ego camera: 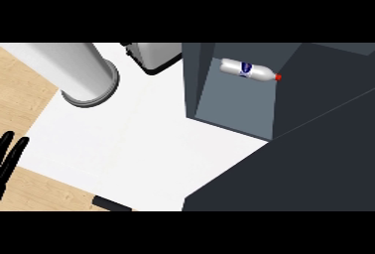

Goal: Pick up the bottled water, place it into the cabinet and close the cabinet

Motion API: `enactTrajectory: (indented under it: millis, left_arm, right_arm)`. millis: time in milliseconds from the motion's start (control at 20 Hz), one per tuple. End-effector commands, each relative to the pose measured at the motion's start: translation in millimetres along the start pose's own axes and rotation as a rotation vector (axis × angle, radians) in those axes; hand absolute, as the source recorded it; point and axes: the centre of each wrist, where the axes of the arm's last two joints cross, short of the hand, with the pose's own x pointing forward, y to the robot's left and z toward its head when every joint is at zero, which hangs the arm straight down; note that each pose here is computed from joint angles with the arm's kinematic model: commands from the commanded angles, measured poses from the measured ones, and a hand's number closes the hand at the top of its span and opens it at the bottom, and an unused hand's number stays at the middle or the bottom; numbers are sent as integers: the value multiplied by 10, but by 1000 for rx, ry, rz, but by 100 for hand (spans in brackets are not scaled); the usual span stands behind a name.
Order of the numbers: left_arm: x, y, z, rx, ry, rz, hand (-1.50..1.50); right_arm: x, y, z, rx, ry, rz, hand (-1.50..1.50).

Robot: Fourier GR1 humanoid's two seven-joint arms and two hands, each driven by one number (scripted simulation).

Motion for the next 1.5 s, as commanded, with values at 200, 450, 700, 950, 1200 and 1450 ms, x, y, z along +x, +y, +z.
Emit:
enactTrajectory:
  millis: [200,450,700,950,1200,1450]
  left_arm:
    - [-55,19,42,6,24,28,-150]
    - [-48,89,69,33,12,10,-150]
    - [-56,101,108,49,7,16,-150]
    - [-79,127,132,47,17,20,-150]
    - [-43,128,102,61,-10,19,-150]
    - [-73,166,181,65,0,23,-150]
  right_arm:
    - [-186,-272,-552,-88,94,-52,150]
    - [-182,-539,-832,-245,91,-72,150]
    - [-143,-821,-1246,-417,123,-124,150]
    - [-87,-1149,-1600,-555,146,-133,150]
    - [-23,-1390,-1782,-680,142,-228,-150]
    - [-23,-1427,-1899,-705,160,-291,-150]
